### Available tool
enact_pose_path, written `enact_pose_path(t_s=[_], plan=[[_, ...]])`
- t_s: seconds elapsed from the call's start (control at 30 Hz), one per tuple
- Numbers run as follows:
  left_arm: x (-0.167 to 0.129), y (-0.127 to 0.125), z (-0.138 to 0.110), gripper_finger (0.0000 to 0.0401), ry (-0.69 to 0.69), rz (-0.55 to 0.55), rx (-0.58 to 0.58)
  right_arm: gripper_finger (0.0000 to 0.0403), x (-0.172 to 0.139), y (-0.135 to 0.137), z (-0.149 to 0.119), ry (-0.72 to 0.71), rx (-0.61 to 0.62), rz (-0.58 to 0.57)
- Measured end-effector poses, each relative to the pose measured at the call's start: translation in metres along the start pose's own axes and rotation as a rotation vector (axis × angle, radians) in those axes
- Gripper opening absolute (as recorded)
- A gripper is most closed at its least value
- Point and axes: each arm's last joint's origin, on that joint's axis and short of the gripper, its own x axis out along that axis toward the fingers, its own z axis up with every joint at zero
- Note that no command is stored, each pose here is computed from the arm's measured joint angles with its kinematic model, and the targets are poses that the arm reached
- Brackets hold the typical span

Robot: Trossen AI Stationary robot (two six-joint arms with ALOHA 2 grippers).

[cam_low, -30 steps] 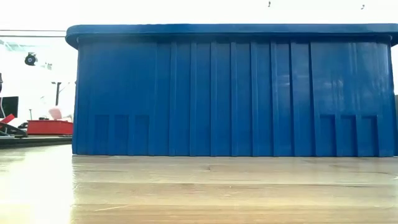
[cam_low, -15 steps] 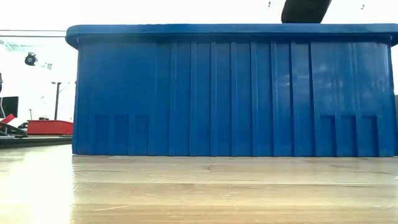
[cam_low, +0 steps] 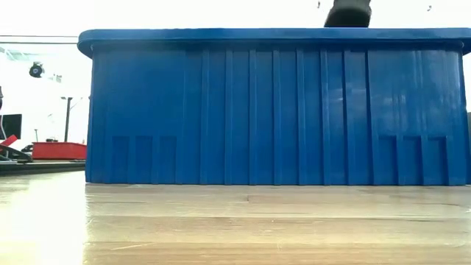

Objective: Pick and place slides into bin
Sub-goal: Put the black slides into the blue bin

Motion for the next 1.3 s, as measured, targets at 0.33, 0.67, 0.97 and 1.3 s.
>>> enact_pose_path(t_s=[0.33, 0.67, 0.97, 1.3], plan=[[-0.011, 0.01, 0.006, 0.0251, -0.025, 0.011, -0.019, 0.0009, 0.086, 0.002, -0.021, 0.025, -0.022, 0.203], [-0.017, 0.015, 0.008, 0.0251, -0.035, 0.014, -0.02, 0.0009, 0.141, 0.015, -0.053, 0.081, -0.224, 0.204], [-0.017, 0.015, 0.008, 0.0251, -0.033, 0.015, -0.019, 0.0009, 0.18, 0.02, -0.067, 0.076, -0.269, 0.152], [-0.017, 0.014, 0.006, 0.0251, -0.017, 0.011, -0.009, 0.0021, 0.204, 0.024, -0.08, 0.156, -0.237, 0.191]])
